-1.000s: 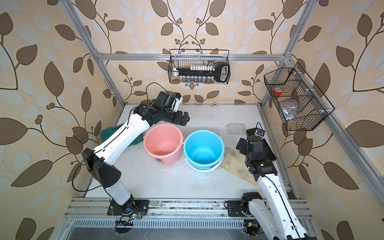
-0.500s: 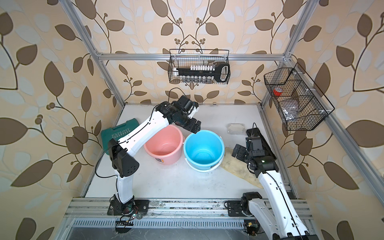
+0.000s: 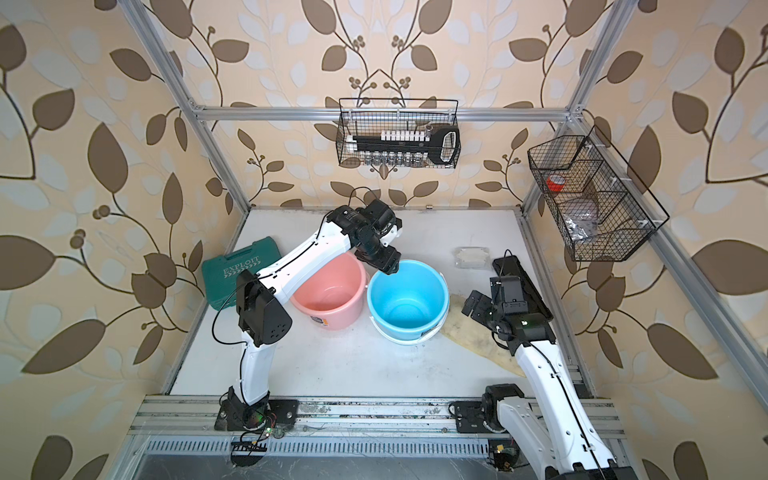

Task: Wipe the inside of the bucket with a cloth
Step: Pick up the bucket from the center of the board.

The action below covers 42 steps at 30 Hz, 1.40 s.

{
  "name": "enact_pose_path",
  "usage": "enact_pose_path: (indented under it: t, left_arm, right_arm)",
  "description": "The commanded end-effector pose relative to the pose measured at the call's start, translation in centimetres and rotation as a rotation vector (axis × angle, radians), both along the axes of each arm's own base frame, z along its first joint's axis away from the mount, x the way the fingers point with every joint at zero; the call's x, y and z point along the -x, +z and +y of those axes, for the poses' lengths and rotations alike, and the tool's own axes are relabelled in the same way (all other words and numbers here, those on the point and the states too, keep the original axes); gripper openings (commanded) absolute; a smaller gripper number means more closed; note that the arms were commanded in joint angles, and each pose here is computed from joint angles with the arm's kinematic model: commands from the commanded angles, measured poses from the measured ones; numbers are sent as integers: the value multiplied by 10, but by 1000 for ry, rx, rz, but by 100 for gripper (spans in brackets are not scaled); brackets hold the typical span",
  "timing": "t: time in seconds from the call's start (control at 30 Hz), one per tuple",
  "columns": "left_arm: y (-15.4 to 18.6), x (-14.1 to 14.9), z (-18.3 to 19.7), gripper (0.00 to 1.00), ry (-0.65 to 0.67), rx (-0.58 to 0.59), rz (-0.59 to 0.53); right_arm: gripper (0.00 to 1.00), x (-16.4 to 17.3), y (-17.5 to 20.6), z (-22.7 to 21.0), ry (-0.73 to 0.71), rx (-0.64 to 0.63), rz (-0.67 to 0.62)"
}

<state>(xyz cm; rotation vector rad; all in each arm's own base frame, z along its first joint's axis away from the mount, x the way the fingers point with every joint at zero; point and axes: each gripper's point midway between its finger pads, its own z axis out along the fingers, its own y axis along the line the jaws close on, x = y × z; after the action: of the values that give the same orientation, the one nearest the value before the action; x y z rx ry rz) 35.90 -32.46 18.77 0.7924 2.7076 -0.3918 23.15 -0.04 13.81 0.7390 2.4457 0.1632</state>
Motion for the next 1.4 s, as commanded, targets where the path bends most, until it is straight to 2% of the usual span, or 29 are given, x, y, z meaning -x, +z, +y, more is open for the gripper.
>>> enact_pose_path:
  t: [0.0, 0.13, 0.37, 0.6, 0.8, 0.87, 1.0, 1.13, 1.37]
  left_arm:
    - [6, 4, -5, 60, -27, 11, 8]
    - [0, 4, -7, 43, -34, 6, 29]
    - [-5, 4, -4, 33, -25, -21, 31]
    - [-1, -1, -1, 1, -8, -30, 5]
    - [7, -3, -2, 0, 2, -5, -29]
    - [16, -6, -3, 0, 14, 20, -55]
    - [39, -10, -4, 0, 27, 55, -112]
    - [56, -11, 1, 0, 35, 67, -158]
    - [70, 3, 10, 0, 35, 100, -184]
  right_arm:
    - [99, 5, -11, -4, -28, 5, 45]
    - [99, 5, -16, -5, -40, 1, 66]
    - [99, 10, -24, -6, -50, 2, 89]
    - [99, 17, -38, -7, -56, 7, 163]
    - [99, 22, -43, -13, -65, 49, 233]
    - [99, 25, -47, -18, -78, 72, 270]
    - [99, 21, -55, -14, -98, 39, 331]
    - [99, 11, -59, -22, -111, 89, 377]
    - [99, 3, -72, -31, -122, 107, 426]
